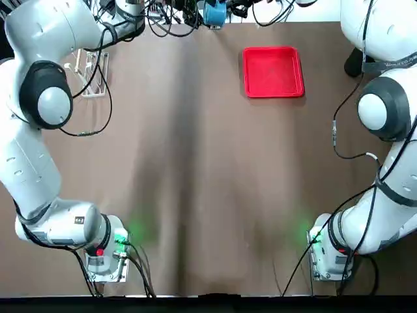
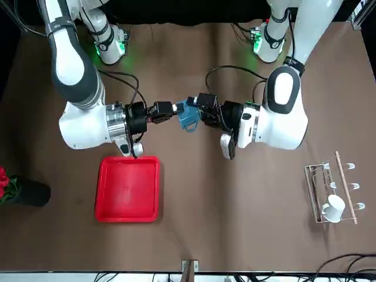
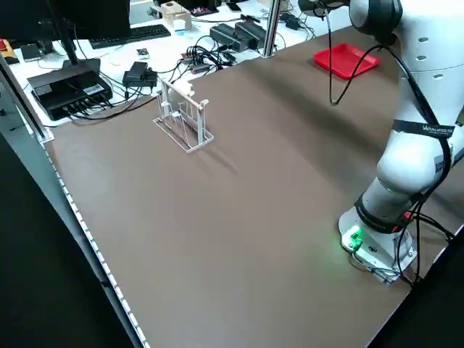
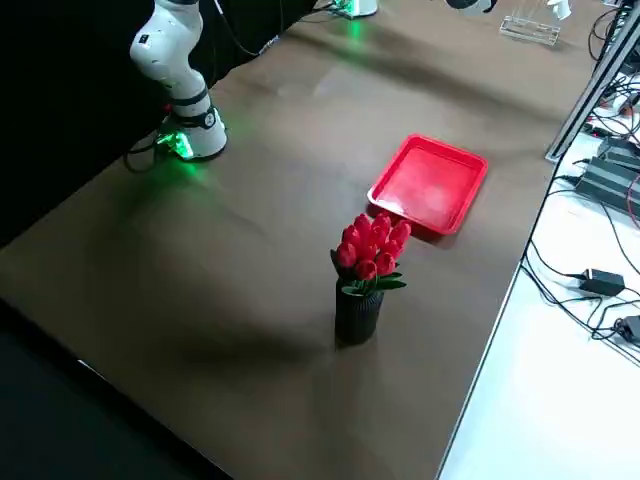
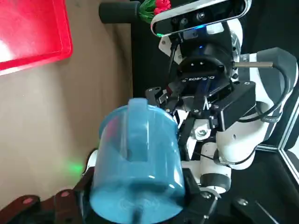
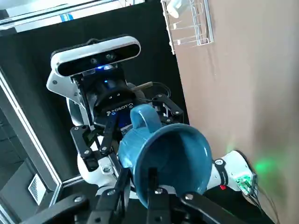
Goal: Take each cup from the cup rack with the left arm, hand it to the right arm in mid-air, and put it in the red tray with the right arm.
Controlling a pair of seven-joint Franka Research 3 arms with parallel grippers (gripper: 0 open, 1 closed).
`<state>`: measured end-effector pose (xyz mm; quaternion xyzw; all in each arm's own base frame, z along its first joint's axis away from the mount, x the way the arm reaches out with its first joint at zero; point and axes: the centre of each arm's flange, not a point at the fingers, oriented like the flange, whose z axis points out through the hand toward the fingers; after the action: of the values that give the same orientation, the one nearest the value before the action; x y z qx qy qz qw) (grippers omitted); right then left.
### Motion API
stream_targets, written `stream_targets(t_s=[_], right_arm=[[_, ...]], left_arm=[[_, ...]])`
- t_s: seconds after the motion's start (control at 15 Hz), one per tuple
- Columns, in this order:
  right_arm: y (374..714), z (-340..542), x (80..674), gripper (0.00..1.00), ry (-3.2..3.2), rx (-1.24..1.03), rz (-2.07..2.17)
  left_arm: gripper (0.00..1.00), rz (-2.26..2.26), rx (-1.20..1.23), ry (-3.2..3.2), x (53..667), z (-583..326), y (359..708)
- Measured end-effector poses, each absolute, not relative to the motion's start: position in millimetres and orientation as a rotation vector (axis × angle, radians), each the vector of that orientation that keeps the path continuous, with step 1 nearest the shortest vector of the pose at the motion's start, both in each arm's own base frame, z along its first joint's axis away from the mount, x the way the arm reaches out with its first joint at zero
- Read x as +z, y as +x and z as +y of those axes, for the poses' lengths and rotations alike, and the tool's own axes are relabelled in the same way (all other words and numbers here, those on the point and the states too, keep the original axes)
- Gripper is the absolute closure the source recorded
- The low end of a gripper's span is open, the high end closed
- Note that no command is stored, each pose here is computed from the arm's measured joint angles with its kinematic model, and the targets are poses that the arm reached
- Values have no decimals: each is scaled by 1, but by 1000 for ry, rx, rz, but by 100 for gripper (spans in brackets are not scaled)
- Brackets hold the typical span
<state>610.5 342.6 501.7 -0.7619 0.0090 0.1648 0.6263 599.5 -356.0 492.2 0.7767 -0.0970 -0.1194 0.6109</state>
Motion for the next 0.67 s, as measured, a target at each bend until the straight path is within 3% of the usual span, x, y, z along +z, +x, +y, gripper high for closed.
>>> stream_targets(t_s=[0.07, 0.2, 0.27, 0.67], right_arm=[[612, 340, 502, 81, -1751, 372, 27], [622, 322, 499, 88, -1766, 345, 54], [629, 308, 497, 92, -1788, 329, 66], [659, 213, 466, 92, -2045, 259, 130]], left_arm=[[20, -225, -275, 1793, 492, -356, 599], [2, -225, -272, 1792, 494, -355, 600], [0, -224, -268, 1792, 495, -354, 601], [0, -222, -209, 1871, 503, -311, 620]])
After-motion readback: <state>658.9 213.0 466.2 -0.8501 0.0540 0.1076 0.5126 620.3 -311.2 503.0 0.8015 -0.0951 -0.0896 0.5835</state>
